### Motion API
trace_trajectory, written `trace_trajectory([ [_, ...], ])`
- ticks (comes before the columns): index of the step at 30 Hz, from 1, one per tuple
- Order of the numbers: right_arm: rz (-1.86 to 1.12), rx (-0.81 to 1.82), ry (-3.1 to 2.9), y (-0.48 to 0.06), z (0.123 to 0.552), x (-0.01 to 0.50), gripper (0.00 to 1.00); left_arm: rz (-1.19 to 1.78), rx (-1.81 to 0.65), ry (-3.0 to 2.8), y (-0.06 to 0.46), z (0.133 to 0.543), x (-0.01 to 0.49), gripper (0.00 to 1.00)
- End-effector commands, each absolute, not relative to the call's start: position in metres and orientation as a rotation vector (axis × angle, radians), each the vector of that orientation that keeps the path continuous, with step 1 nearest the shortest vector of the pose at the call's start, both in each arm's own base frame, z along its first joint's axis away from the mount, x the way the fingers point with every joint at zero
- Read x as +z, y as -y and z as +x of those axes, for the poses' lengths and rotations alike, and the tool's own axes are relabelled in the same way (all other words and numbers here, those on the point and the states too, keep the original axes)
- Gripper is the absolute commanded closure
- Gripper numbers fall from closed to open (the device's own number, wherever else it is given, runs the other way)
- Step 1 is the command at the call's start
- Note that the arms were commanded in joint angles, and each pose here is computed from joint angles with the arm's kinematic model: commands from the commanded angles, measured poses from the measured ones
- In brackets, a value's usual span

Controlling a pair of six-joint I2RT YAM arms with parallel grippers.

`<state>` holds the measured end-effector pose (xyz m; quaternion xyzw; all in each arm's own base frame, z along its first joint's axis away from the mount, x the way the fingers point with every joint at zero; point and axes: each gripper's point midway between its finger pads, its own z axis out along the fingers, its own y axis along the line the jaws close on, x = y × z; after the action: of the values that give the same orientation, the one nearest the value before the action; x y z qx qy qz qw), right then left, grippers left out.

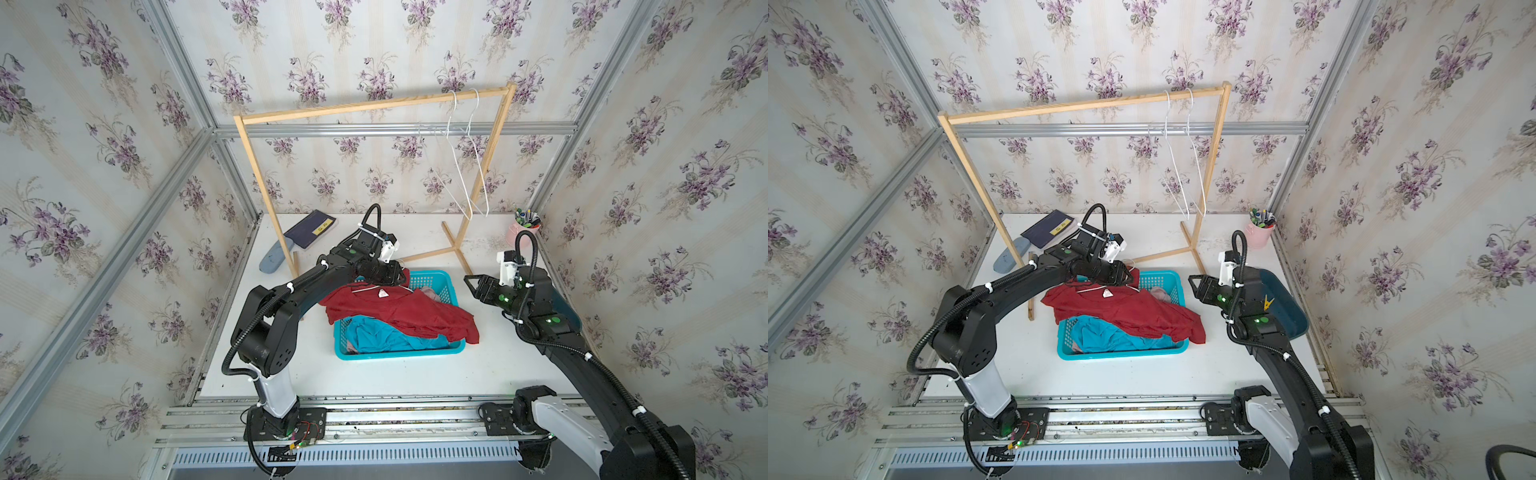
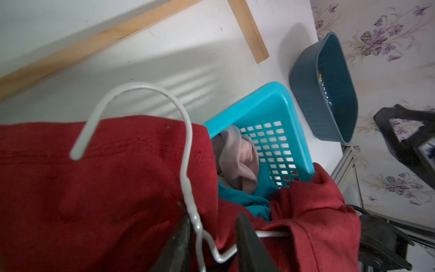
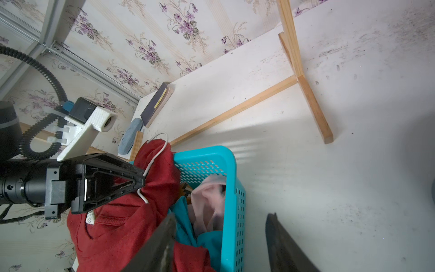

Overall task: Remove the clothespins securing t-shirts to the hanger
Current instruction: Pick up the hanger from the basket.

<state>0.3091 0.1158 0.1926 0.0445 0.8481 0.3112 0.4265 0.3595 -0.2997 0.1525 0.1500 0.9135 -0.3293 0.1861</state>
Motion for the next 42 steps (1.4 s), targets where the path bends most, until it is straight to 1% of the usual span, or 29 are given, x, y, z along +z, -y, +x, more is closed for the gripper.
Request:
trace_trajectory([
  [1,0.081,0.798,-2.062,-0.120,0.315,0.207,0.40,0.435,-1.033,-2.450,0.313,0.365,0.181,0.80],
  [5,0.071,0.840,-2.033,-0.125,0.316,0.217,0.40,0.463,-1.077,-2.405,0.318,0.365,0.197,0.96],
  [7,0.057,0.855,-2.009,-0.126,0.314,0.226,0.40,0.466,-1.032,-2.355,0.312,0.367,0.214,1.00],
  [10,0.012,0.875,-1.953,-0.129,0.308,0.238,0.39,0.492,-0.975,-2.241,0.302,0.364,0.254,1.00],
  [15,-0.165,0.995,-1.833,-0.150,0.293,0.273,0.37,0.578,-0.982,-2.050,0.294,0.344,0.321,1.00],
  [19,-0.323,1.104,-1.754,-0.170,0.277,0.315,0.34,0.623,-0.953,-1.888,0.279,0.321,0.375,1.00],
  [22,-0.450,1.125,-1.694,-0.187,0.262,0.348,0.32,0.662,-0.940,-1.786,0.272,0.306,0.406,1.00],
  [27,-0.612,1.158,-1.625,-0.209,0.240,0.379,0.25,0.771,-0.913,-1.634,0.268,0.279,0.439,1.00],
  [30,-0.700,1.197,-1.642,-0.225,0.233,0.383,0.24,0.837,-0.876,-1.542,0.263,0.265,0.455,1.00],
  [35,-0.826,1.131,-1.734,-0.258,0.233,0.385,0.23,0.905,-0.874,-1.454,0.264,0.250,0.472,1.00],
  [38,-0.890,1.170,-1.751,-0.272,0.231,0.391,0.24,0.909,-0.864,-1.445,0.264,0.250,0.473,1.00],
  [39,-0.941,1.202,-1.738,-0.284,0.219,0.392,0.24,0.910,-0.858,-1.446,0.264,0.251,0.472,1.00],
  [40,-0.956,1.206,-1.739,-0.288,0.218,0.391,0.27,0.907,-0.856,-1.447,0.264,0.251,0.473,1.00],
  [41,-0.961,1.200,-1.747,-0.290,0.219,0.389,0.31,0.905,-0.854,-1.447,0.263,0.252,0.473,1.00],
  [42,-0.968,1.195,-1.759,-0.293,0.220,0.386,0.41,0.906,-0.854,-1.445,0.263,0.251,0.473,1.00],
])
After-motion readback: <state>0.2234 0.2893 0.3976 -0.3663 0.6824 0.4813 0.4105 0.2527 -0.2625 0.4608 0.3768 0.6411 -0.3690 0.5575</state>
